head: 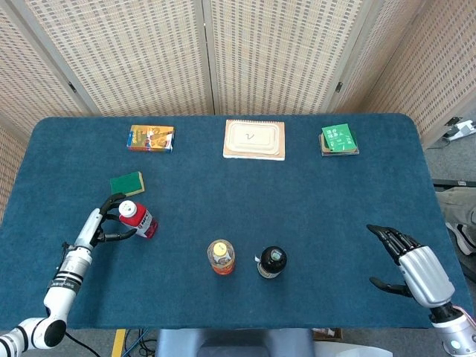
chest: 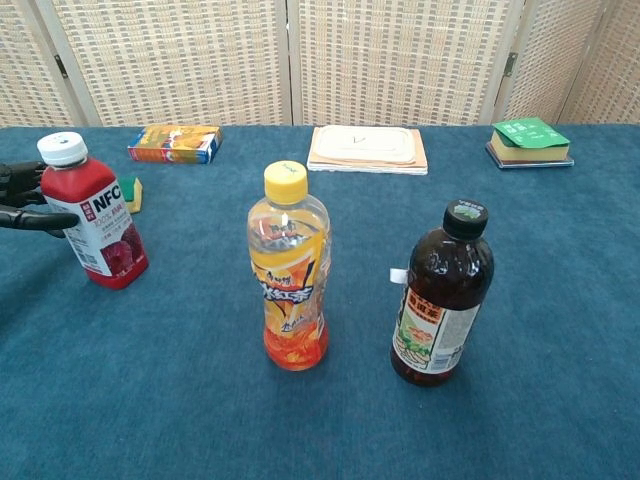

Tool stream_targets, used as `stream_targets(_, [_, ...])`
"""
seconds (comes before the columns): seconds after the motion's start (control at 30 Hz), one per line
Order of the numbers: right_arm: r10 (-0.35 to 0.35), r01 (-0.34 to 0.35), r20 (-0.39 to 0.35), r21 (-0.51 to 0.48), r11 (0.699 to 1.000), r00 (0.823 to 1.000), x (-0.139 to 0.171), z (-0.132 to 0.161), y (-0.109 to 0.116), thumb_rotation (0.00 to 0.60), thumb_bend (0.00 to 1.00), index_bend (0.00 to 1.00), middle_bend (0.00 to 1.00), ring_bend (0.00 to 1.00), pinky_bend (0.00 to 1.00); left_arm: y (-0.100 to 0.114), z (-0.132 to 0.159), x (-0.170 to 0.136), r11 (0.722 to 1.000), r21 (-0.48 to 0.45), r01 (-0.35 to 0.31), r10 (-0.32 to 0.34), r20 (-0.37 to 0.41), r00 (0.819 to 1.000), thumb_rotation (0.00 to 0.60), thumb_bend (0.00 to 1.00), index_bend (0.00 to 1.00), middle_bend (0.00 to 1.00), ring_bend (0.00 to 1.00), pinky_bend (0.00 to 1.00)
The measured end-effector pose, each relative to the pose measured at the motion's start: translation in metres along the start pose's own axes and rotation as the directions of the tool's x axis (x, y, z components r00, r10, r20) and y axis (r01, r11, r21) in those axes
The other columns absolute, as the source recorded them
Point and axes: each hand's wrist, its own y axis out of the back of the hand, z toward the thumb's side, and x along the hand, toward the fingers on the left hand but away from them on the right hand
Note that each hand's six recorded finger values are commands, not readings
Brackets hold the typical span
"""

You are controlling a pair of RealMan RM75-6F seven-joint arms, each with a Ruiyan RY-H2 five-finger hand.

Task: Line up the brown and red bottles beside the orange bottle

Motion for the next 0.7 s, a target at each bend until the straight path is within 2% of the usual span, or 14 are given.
stream_targets(0.4, [0.002,-0.002,0.002,-0.002,1.000,1.000,0.000,-0.001,0.000,0.600,0.00,0.09,0.19,0.18,0.36,-0.014,0.011,0.001,0.997,-0.066,0.045,-0.043,0.027,0.999,0.600,0.10,0.19,0.10,0.16,0.32])
stream_targets(0.6, [-0.002,0.002,0.002,-0.004,1.000,1.000,0.000,-0.001,0.001,0.600,0.00,0.09,0.19,0.18,0.37,-0.021,0.012,0.004,0.998,-0.038,0.050,-0.049,0.034,0.998,0.600,0.10,0.22,0.14,0.20,0.35])
stream_targets(0.7, [-0.003,0.003,0.003,-0.004,1.000,1.000,0.000,-0.001,0.002,0.600,0.00,0.09,0.19,0.18,0.36,-0.021,0.011,0.006,0.999,-0.024,0.037,-0.036,0.031,0.999,0.600,0.10,0.27,0.16,0.23,0.40])
